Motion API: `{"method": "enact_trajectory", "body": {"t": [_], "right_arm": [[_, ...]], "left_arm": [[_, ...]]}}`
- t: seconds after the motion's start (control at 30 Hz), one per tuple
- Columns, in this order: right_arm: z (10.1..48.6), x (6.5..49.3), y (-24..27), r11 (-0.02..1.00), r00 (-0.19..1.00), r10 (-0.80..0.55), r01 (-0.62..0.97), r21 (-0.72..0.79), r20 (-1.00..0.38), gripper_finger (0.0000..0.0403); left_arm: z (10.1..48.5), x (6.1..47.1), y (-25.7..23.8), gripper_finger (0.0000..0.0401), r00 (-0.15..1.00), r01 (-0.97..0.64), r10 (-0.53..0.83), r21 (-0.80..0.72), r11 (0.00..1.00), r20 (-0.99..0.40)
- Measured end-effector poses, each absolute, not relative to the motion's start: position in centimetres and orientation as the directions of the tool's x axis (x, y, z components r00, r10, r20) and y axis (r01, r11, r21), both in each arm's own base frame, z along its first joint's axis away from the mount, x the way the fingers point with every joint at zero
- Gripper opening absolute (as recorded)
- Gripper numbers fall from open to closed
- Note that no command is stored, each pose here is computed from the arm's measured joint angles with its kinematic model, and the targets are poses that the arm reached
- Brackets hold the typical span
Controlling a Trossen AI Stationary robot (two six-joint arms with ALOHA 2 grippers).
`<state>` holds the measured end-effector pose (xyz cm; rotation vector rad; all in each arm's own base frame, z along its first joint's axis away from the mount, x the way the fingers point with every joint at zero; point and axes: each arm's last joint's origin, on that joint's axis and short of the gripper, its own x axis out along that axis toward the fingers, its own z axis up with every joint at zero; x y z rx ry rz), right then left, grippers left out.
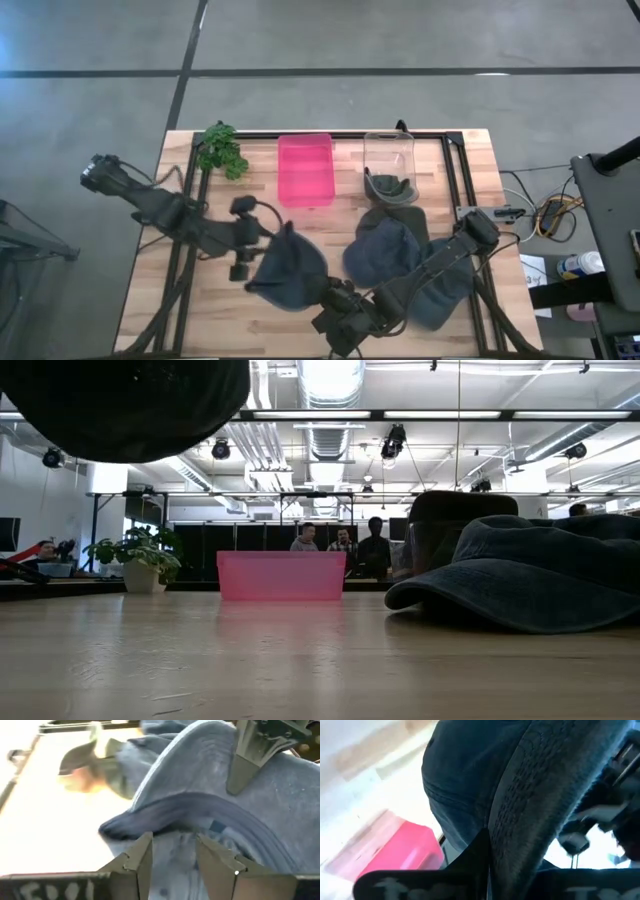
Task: Pick & Place hat
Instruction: Put the left blue cap into the red bin
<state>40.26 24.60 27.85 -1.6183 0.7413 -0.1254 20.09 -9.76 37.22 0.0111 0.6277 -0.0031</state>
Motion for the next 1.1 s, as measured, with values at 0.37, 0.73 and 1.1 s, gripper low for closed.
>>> {"method": "enact_trajectory", "body": {"t": [0.37, 0.73, 1.1], "right_arm": [[29.1, 43.0, 17.9, 0.079, 0.557, -0.821, -0.107, -0.991, -0.126, 0.0013], [27.1, 45.4, 6.7, 0.167, 0.360, -0.909, -0.146, -0.975, -0.210, 0.0013], [22.1, 43.9, 1.5, 0.349, 0.241, -0.863, -0.350, -0.869, -0.444, 0.0013]], "left_arm": [[41.0, 14.7, -7.6, 0.0142, 0.817, -0.214, 0.209, 0.054, 0.975, -0.537], [39.6, 13.1, -7.7, 0.0142, 0.730, -0.261, 0.230, 0.048, 0.964, -0.644], [38.7, 11.0, -7.2, 0.0142, 0.649, -0.328, 0.343, 0.156, 0.932, -0.679]]}}
